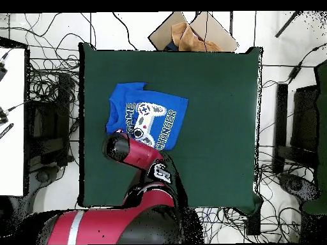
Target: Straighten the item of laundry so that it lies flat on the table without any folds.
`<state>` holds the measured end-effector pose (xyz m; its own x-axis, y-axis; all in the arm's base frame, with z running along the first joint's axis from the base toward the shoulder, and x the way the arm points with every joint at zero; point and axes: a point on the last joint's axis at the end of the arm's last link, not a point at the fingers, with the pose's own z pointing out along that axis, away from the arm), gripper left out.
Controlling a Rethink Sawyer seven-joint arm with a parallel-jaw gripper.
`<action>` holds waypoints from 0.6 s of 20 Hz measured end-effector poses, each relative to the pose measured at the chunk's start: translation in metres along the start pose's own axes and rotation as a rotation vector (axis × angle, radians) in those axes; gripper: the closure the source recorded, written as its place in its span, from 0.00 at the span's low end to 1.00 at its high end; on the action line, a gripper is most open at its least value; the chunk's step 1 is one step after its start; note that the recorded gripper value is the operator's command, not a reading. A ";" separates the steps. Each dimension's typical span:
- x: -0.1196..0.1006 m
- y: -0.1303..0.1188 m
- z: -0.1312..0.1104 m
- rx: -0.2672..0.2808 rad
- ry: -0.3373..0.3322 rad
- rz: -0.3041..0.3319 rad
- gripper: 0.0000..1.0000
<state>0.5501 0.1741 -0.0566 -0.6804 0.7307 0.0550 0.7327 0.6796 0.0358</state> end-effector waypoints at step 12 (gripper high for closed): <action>-0.005 0.000 -0.001 -0.008 0.020 0.016 0.00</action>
<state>0.5538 0.1708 -0.0559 -0.6685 0.7399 0.0754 0.7435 0.6674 0.0427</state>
